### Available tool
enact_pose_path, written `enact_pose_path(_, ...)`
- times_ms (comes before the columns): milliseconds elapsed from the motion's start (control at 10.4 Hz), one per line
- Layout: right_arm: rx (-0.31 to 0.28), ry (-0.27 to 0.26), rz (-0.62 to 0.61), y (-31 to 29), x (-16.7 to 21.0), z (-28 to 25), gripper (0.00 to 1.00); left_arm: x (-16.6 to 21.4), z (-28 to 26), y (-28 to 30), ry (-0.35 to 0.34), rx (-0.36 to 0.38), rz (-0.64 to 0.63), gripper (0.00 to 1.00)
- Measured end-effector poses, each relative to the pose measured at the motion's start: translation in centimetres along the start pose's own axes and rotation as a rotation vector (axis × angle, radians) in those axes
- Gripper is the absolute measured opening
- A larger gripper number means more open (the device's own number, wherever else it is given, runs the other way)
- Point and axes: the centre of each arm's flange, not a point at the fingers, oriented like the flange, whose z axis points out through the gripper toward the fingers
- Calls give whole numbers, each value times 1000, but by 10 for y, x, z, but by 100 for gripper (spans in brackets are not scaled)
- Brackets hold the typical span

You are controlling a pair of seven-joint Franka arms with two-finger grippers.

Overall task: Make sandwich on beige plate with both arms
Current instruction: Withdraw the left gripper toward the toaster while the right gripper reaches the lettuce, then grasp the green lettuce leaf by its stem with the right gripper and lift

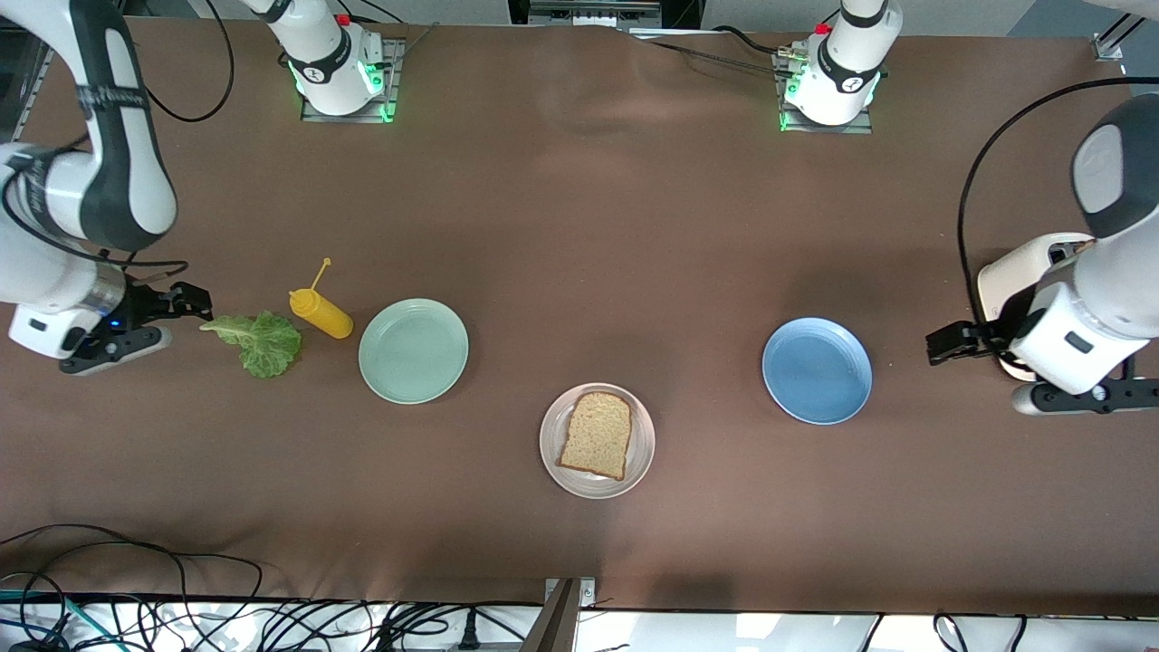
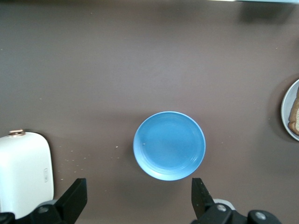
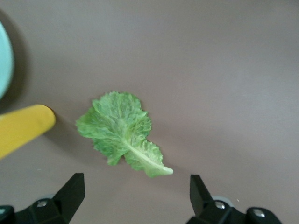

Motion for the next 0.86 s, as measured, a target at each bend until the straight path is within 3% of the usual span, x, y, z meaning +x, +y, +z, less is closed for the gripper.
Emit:
enact_pose_path(479,11,-40,-52,-27,5,103,100,-5,-1,-35,-36,-1,30,100)
enact_pose_path(862,8,-46,-72,-25,1,135,100,-6,-5,-39,-30,-2,26,100)
